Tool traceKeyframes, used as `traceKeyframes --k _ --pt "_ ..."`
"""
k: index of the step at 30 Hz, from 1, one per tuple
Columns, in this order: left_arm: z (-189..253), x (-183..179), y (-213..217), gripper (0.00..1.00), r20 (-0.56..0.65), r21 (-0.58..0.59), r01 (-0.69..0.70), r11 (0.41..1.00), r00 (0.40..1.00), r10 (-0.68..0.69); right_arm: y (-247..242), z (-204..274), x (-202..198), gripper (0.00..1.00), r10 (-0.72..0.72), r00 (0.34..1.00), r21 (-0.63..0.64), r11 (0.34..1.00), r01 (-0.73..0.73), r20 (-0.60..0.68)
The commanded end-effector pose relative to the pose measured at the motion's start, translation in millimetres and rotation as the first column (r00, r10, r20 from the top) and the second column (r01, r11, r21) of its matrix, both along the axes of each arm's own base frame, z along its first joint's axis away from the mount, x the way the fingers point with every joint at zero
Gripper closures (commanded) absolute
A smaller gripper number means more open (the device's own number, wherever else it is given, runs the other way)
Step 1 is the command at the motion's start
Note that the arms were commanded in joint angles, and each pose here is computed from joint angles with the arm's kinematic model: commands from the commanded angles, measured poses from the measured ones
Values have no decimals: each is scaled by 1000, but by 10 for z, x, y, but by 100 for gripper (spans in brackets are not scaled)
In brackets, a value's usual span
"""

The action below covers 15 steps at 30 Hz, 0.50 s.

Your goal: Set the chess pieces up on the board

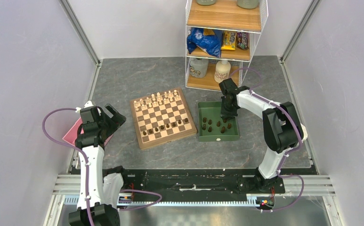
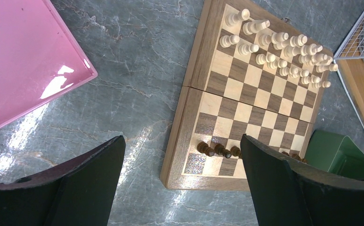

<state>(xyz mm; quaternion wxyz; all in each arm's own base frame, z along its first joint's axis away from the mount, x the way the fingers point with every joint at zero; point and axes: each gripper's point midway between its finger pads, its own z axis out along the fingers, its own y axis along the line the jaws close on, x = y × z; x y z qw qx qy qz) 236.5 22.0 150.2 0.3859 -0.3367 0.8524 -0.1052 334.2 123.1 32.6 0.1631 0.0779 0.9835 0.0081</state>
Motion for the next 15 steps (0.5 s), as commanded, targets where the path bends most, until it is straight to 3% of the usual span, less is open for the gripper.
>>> traceKeyframes --k 1,9,15 --pt "79 75 -11 1 47 -13 2 1000 999 -1 3 -2 -13 71 9 1000 3 1000 -9 -10" --pt "81 73 -9 1 48 -13 1 1000 999 -1 -5 1 -31 73 14 1000 0 1000 -14 -15" --pt "75 74 -9 1 46 -13 1 1000 999 -1 -2 184 17 83 25 999 4 1000 -25 31"
